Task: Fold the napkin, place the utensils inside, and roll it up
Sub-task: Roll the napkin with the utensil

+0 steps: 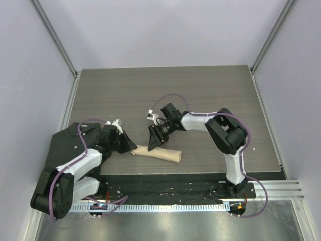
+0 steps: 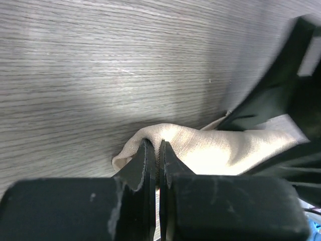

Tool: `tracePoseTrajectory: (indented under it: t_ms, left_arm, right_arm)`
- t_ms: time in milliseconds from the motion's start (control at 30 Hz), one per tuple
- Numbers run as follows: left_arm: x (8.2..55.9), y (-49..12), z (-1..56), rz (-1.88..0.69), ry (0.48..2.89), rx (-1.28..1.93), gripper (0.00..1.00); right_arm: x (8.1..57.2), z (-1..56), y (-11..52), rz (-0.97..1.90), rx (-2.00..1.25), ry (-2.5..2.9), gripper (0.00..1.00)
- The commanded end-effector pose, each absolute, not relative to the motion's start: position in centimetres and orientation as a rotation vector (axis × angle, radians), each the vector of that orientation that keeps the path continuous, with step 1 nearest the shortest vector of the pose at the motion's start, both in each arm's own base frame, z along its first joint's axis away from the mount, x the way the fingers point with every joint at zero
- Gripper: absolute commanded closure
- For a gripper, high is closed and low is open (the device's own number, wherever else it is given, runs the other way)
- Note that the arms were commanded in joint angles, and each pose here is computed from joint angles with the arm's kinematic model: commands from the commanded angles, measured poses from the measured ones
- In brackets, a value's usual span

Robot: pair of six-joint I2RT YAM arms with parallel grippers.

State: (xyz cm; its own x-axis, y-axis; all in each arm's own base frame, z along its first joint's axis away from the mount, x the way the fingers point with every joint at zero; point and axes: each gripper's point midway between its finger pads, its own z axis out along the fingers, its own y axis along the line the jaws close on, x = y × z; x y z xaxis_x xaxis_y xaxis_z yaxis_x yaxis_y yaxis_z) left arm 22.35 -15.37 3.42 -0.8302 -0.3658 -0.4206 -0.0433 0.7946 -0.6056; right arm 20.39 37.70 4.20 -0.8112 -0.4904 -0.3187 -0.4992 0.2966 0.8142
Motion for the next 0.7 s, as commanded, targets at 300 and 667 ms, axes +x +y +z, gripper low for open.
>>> tracePoseTrajectory:
  t_ms: [300,667]
  left_arm:
    - [22.6,-15.7,2.7,-0.764,2.598,-0.331,1.00]
    - [22.8,-16.0,2.6,-0.773,2.619,-0.328,1.00]
  right_arm:
    - [21.6,6.0,37.1,0.619,-1.270,2.159,0.29]
    - [20.7,3.4,36.7,0.440,-1.393,2.092,0.27]
